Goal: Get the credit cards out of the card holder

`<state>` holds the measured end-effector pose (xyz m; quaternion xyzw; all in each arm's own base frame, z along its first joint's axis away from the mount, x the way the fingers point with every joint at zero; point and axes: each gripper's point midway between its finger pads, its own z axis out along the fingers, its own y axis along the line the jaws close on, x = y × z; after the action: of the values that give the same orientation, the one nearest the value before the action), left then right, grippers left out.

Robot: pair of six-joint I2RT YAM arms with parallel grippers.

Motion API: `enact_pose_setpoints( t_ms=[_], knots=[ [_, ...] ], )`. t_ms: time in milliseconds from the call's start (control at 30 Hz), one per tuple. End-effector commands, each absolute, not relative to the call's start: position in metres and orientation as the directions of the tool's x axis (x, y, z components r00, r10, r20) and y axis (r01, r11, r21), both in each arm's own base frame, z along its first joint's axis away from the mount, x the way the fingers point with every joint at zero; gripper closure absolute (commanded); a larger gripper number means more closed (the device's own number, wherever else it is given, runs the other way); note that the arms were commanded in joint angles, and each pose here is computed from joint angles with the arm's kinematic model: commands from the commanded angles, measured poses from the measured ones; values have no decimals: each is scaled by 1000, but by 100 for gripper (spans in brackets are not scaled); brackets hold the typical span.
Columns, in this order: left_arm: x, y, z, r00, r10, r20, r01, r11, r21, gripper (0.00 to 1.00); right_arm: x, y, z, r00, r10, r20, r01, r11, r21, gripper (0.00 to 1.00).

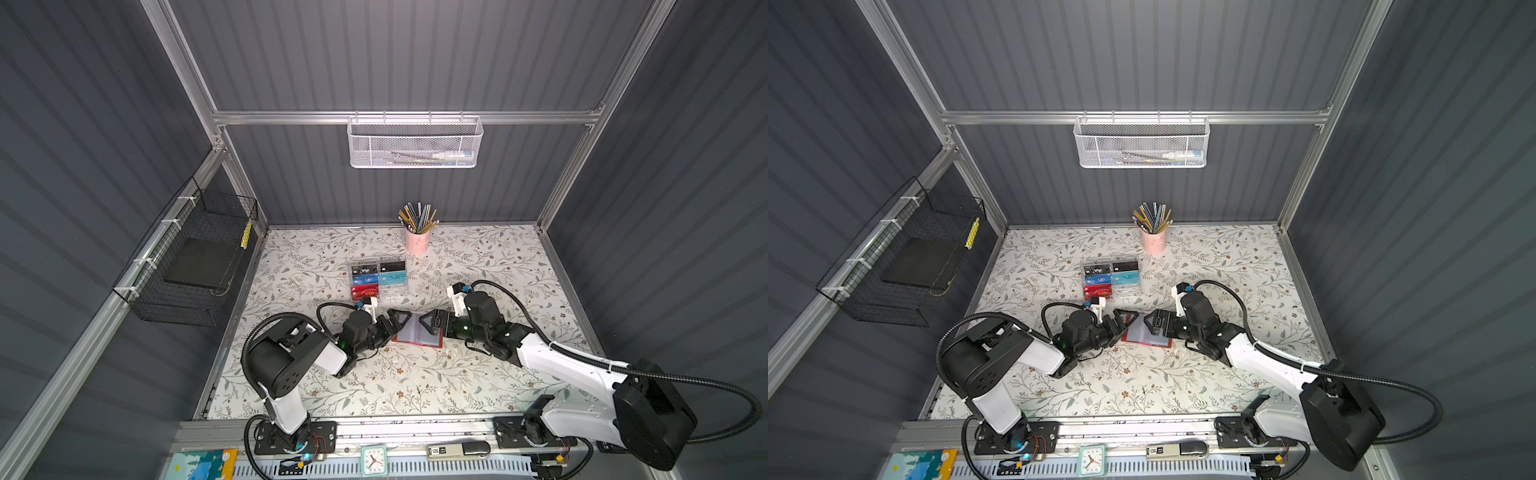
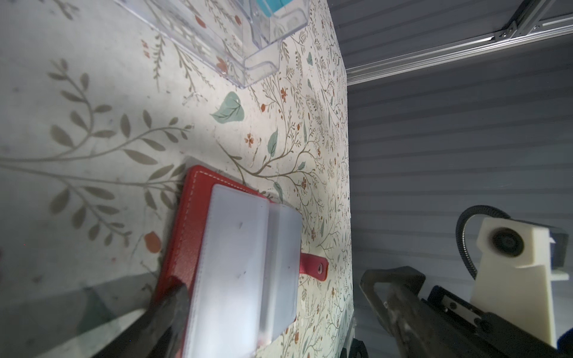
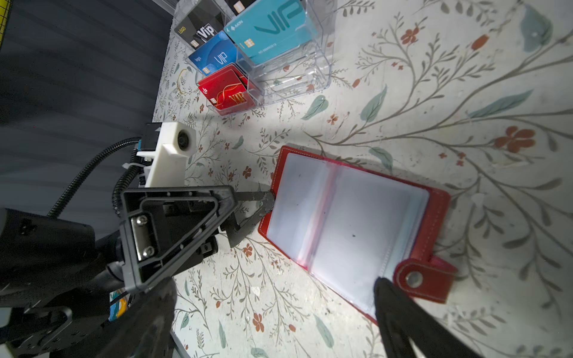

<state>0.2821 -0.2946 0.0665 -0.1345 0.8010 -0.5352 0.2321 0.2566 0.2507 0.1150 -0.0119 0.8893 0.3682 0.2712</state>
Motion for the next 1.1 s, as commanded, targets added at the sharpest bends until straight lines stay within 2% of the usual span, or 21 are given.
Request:
enact_pose_setpoints(
  t_ms=[0, 200, 400, 800, 1067],
  knots=[
    [275, -288, 43, -870, -461, -174, -38, 414, -910, 0, 253, 252, 96, -872, 209, -444, -164, 729, 664, 1],
    [273, -286, 40, -869, -468, -162, -48, 406, -913, 0, 258, 255, 68, -889, 212, -406, -123, 743, 657, 1],
    [271, -282, 39, -868, -468, -168, -51, 421, -906, 0, 262, 244, 54, -886, 210, -413, -98, 785, 611, 1],
    [271, -283, 36, -868, -471, -158, -59, 413, -909, 0, 268, 250, 45, -900, 213, -381, -92, 760, 643, 1],
    [268, -280, 32, -866, -477, -148, -69, 409, -910, 0, 270, 256, 58, -895, 216, -391, -113, 738, 665, 1]
  ],
)
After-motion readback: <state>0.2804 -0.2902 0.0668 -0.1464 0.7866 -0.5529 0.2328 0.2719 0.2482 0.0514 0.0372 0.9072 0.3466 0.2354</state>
